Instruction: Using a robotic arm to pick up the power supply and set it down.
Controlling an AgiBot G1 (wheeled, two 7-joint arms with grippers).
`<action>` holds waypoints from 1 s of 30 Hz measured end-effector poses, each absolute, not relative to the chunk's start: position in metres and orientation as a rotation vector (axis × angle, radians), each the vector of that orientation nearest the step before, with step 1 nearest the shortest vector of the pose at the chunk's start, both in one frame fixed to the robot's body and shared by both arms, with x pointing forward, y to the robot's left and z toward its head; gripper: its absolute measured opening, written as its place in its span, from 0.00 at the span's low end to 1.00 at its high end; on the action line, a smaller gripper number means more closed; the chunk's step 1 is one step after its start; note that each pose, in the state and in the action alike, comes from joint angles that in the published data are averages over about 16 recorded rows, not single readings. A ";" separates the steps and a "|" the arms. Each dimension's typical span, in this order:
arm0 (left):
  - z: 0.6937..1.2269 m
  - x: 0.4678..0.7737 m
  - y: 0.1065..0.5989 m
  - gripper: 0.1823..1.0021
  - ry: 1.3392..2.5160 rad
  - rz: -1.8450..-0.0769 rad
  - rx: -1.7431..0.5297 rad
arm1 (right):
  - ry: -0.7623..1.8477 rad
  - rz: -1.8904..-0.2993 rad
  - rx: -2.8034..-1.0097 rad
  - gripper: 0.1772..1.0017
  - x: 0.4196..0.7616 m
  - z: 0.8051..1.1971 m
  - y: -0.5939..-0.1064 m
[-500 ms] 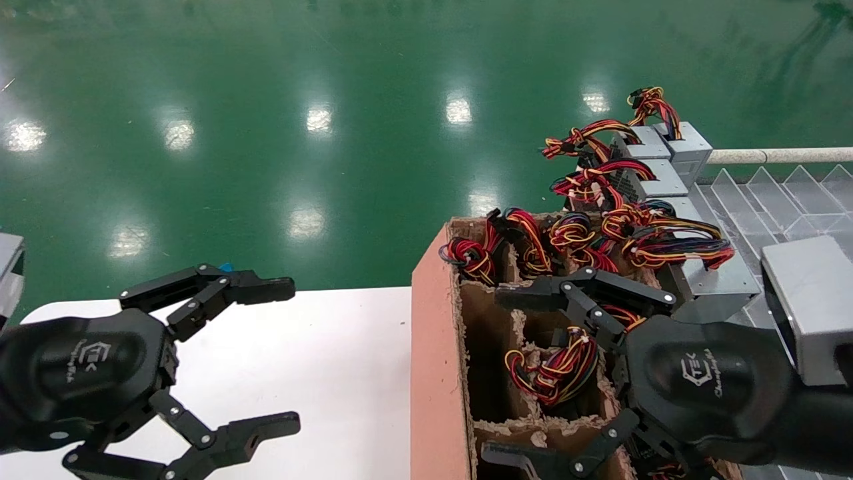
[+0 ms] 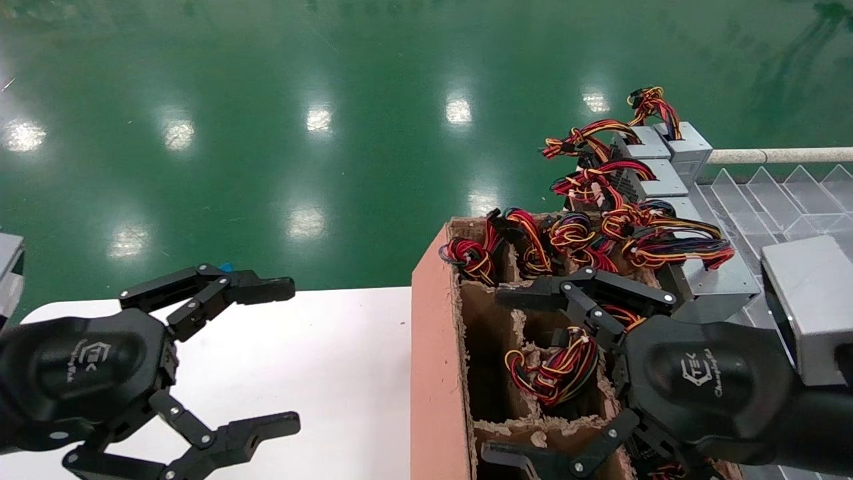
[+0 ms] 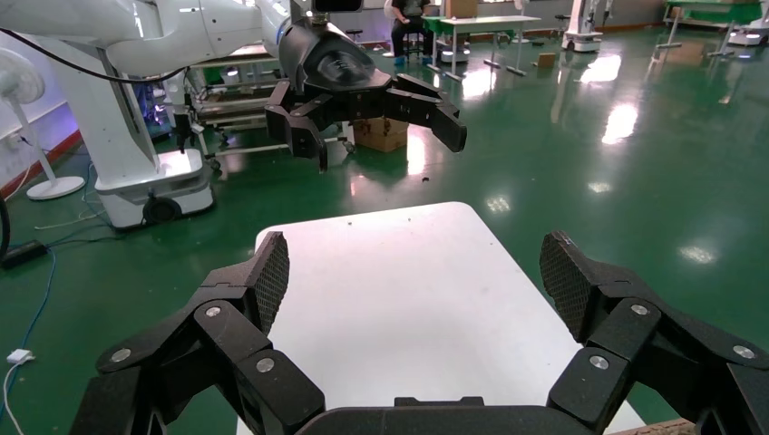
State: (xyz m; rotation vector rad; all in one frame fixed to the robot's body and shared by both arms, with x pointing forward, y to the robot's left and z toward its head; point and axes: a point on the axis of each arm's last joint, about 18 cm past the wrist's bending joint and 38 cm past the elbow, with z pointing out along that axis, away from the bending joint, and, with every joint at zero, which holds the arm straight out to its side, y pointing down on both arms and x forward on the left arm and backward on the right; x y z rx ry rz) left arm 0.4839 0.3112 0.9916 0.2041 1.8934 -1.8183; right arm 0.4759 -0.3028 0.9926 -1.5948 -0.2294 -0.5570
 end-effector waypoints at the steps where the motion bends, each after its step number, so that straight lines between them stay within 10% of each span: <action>1: 0.992 0.484 0.311 1.00 1.893 -1.818 0.204 | -0.229 -0.557 -1.595 1.00 0.476 0.993 -0.303; 30: 0.992 0.484 0.311 1.00 1.893 -1.818 0.204 | -0.228 -0.563 -1.597 1.00 0.477 0.992 -0.303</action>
